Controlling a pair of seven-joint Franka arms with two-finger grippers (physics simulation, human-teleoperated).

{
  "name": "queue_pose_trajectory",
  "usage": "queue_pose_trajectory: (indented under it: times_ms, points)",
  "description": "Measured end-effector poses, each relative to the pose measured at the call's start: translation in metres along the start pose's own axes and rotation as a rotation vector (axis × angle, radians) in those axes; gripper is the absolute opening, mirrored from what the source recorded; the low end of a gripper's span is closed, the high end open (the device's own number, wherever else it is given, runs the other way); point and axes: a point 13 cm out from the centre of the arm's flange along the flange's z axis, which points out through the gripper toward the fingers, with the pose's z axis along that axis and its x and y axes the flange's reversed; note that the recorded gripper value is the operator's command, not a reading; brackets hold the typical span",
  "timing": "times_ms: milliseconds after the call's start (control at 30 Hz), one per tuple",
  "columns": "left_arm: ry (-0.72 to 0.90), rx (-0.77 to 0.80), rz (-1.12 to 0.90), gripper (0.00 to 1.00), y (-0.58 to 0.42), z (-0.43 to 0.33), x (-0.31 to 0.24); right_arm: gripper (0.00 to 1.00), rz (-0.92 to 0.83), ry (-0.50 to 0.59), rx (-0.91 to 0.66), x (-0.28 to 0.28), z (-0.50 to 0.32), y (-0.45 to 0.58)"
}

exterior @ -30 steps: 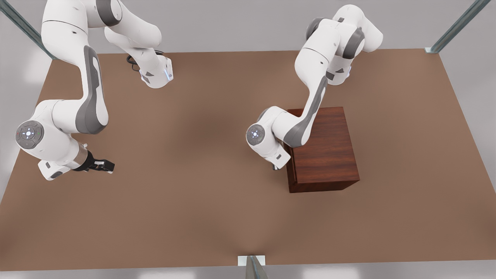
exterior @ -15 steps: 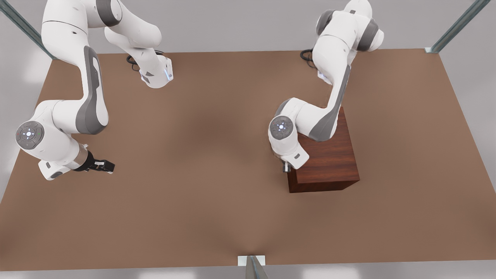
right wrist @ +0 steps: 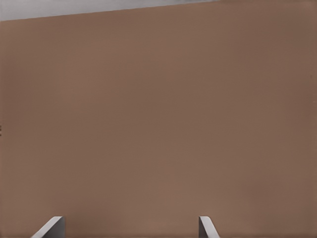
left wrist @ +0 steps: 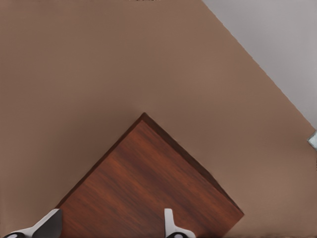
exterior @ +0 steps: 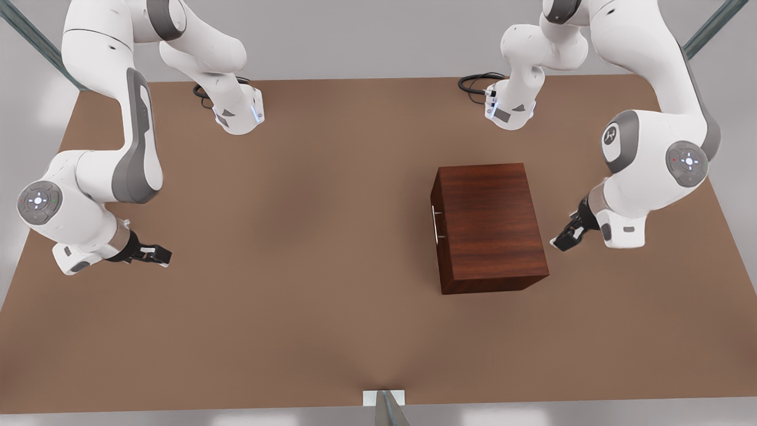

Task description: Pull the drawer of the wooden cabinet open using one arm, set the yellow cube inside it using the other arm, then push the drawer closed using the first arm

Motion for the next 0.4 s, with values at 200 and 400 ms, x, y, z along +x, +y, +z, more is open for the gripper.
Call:
queue_pose_trajectory:
  times_ms: [200, 400]
  points:
    - [-0.022, 0.019, 0.303, 1.00, -0.0051, -0.0030, -0.0042, 1.00, 0.000, -0.002, 0.000, -0.0017, -0.0003, -0.0001]
    - [-0.033, 0.023, 0.520, 1.00, -0.0077, -0.0039, -0.0052, 1.00, 0.001, 0.000, -0.001, -0.0016, 0.0005, 0.0001]
